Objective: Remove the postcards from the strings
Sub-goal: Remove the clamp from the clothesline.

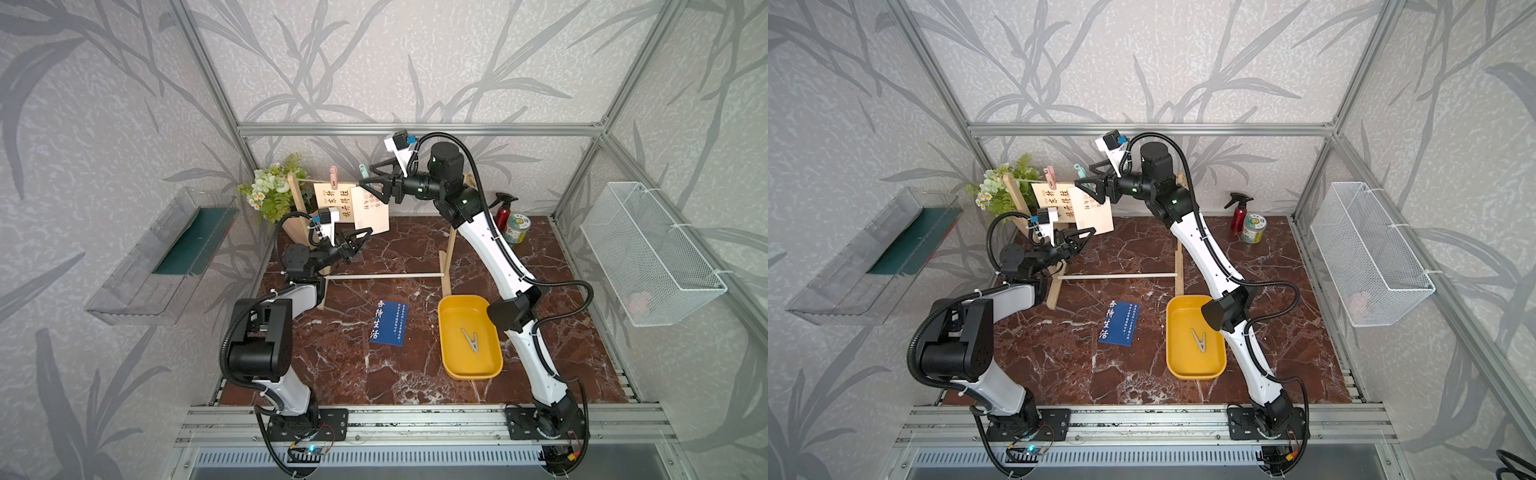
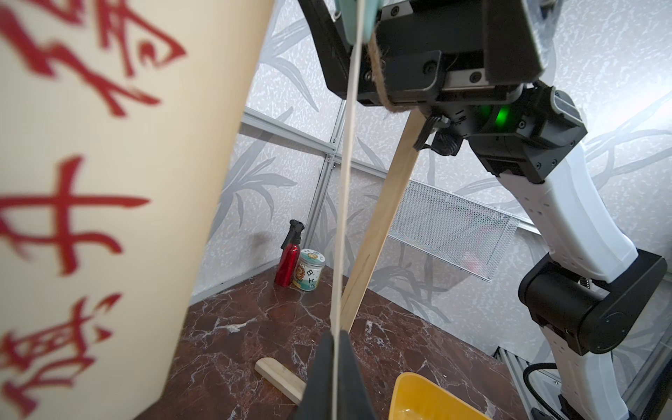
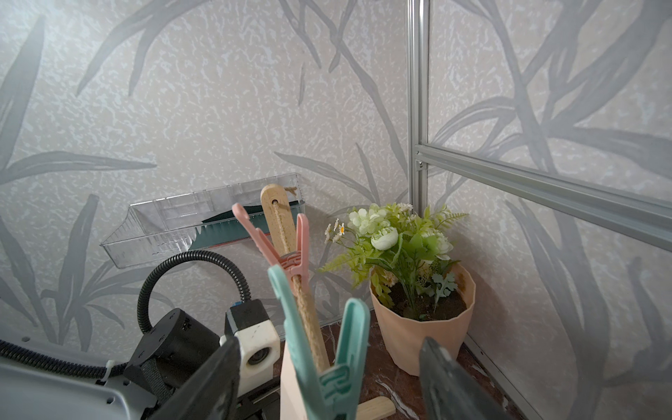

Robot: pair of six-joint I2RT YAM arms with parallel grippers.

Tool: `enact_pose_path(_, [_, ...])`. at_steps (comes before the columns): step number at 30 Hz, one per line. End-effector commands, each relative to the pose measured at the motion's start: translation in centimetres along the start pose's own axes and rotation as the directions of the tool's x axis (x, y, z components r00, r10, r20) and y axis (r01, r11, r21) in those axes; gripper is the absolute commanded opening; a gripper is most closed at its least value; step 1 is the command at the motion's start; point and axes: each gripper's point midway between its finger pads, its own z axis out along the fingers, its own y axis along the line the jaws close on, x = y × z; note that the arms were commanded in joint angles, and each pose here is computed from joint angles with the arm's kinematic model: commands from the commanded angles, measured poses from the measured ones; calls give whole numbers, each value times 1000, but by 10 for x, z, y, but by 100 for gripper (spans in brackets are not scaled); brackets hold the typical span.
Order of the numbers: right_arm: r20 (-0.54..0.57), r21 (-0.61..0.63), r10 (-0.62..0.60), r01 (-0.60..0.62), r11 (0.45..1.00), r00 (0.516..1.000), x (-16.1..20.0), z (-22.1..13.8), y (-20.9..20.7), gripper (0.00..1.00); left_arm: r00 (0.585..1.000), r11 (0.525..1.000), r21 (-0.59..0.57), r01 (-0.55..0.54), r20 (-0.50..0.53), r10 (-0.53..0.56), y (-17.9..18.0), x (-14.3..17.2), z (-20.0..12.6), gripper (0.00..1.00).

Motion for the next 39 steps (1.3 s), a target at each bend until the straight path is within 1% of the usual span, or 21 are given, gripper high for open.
enact_pose_path(1, [28,-59,-21,22,998,999,-5,7,17,72,999,999,33,-42,2,42,-8,-5,0,0])
enact_pose_path(9, [41,-117,-18,23,993,999,-9,7,28,60,999,999,34,-42,0,42,-8,-5,0,0])
enact_pose_path(10, [39,-118,-17,22,993,999,-9,8,29,57,999,999,34,-43,2,43,-8,-5,0,0])
enact_pose_path(14, [30,-122,-8,12,992,1000,-6,9,29,51,999,998,35,-45,1,45,-8,-6,0,0])
enact_pose_path(17, [34,-125,-8,13,992,999,-8,7,31,50,999,998,34,-47,3,47,-8,-6,0,0])
enact_pose_path(24, [45,-144,-14,20,989,999,-20,1,40,37,999,998,29,-47,6,47,-7,-7,0,0])
enact_pose_path(31, [50,-160,-21,29,987,999,-33,-9,53,17,999,999,30,-42,6,42,-5,-7,1,0])
enact_pose_path(35, [61,-164,-30,39,986,998,-41,-13,59,13,999,999,30,-43,7,43,-4,-8,1,0])
enact_pose_path(37, [62,-168,-34,44,985,997,-43,-14,61,7,999,999,30,-44,8,44,-5,-9,2,0])
enact_pose_path(39, [62,-165,-34,44,985,997,-43,-14,60,6,999,999,30,-42,7,42,-4,-8,2,0])
